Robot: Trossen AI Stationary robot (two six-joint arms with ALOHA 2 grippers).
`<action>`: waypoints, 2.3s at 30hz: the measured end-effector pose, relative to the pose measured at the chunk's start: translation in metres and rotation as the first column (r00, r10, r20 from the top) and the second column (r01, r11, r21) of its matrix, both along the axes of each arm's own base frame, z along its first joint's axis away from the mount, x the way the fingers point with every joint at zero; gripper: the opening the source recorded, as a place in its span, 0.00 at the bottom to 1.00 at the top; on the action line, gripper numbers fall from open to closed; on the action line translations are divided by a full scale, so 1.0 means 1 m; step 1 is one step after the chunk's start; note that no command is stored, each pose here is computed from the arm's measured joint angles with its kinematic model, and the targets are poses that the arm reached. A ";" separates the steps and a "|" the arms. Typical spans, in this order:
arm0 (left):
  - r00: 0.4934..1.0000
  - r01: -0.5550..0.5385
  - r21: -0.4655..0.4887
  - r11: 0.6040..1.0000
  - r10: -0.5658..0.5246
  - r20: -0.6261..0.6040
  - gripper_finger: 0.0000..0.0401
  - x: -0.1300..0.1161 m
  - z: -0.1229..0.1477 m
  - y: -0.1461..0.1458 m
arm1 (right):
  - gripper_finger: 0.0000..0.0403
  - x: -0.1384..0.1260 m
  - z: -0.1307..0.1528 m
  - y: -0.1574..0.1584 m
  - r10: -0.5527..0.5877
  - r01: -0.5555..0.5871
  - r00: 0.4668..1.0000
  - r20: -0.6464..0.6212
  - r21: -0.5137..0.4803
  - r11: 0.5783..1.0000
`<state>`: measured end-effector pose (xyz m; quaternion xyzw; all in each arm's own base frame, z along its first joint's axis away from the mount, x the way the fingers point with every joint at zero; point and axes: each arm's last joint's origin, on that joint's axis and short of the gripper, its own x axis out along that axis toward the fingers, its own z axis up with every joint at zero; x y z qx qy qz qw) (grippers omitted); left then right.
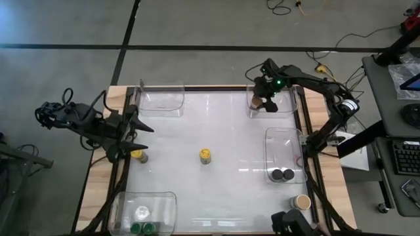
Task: Sort spices by type
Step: Put the top gold seasoning bottle into the top right transparent bin
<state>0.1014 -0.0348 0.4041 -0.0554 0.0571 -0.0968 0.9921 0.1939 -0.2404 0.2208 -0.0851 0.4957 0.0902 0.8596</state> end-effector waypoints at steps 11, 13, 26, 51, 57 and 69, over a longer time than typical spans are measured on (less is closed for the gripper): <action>1.000 0.003 0.009 1.000 -0.003 0.000 0.65 -0.001 0.000 0.000 | 0.85 0.013 0.000 0.010 0.033 -0.036 0.998 -0.062 -0.056 0.998; 1.000 0.003 0.008 1.000 -0.003 0.003 0.65 -0.002 0.000 0.001 | 0.87 0.016 0.002 0.013 0.027 -0.031 0.998 -0.062 -0.055 0.998; 1.000 0.004 0.018 1.000 -0.004 0.005 0.65 -0.004 0.000 0.002 | 0.89 0.014 0.043 0.023 -0.083 0.085 0.996 0.026 -0.075 0.994; 0.996 -0.086 0.084 0.993 0.089 -0.031 0.65 0.002 -0.005 0.002 | 0.38 -0.013 0.046 -0.008 -0.575 0.578 0.815 -0.069 0.025 0.816; 0.994 -0.093 0.094 0.991 0.098 -0.048 0.65 0.006 -0.007 0.001 | 0.14 -0.001 0.031 -0.026 -0.552 0.558 0.827 -0.106 0.037 0.829; 0.992 -0.096 0.079 0.992 0.102 -0.074 0.65 0.012 -0.009 -0.002 | 0.02 0.003 0.019 -0.028 -0.473 0.498 0.863 -0.178 0.133 0.857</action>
